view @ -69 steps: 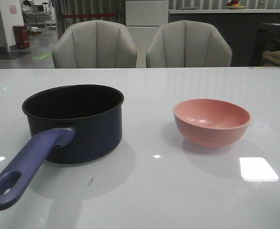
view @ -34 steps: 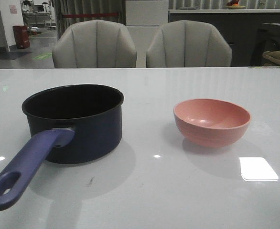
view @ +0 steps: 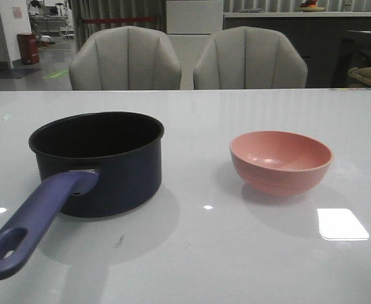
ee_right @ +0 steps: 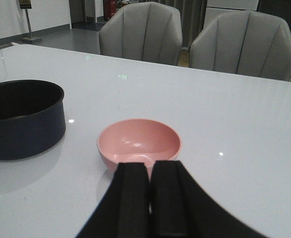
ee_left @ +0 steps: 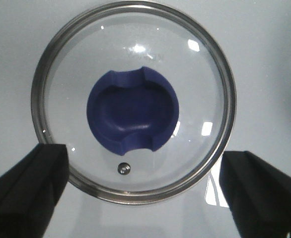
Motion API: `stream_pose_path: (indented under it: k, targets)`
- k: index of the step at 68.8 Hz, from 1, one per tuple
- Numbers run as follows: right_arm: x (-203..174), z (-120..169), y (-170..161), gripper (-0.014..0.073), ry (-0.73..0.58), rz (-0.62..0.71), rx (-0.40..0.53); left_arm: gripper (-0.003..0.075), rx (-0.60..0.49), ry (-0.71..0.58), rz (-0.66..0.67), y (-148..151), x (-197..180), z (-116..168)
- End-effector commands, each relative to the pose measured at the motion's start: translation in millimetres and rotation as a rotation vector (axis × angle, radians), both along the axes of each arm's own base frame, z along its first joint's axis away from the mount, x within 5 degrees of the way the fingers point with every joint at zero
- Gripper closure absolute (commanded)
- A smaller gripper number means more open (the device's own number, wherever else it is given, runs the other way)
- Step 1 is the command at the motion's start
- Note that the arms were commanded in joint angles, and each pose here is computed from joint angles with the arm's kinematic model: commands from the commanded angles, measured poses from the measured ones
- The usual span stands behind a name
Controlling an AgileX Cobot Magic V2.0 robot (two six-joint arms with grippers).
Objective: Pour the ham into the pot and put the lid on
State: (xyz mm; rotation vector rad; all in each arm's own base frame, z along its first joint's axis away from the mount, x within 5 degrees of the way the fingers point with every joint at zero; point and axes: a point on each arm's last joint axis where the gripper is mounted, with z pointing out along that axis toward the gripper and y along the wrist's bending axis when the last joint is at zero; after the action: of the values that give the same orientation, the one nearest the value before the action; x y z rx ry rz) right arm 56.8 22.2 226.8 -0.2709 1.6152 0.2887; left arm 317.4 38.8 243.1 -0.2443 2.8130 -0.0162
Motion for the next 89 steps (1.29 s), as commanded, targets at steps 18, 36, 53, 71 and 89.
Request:
stream_pose_path:
  k: [18, 36, 53, 71, 89]
  targets:
    - [0, 17, -2, 0.0444, -0.1, -0.02, 0.028, 0.0057, -0.011, -0.008, 0.038, 4, 31, 0]
    - [0, 17, -2, 0.0444, -0.1, -0.02, 0.028, 0.0058, 0.018, 0.055, 0.051, 9, 38, -19]
    - [0, 17, -2, 0.0444, -0.1, -0.02, 0.028, 0.0062, 0.019, 0.058, 0.049, 10, 44, -31]
    - [0, 17, -2, 0.0444, -0.1, -0.02, 0.028, 0.0122, 0.018, 0.04, 0.05, 10, 47, -32]
    - [0, 17, -2, 0.0444, -0.1, -0.02, 0.028, 0.0429, 0.015, 0.04, 0.052, 9, 47, -32]
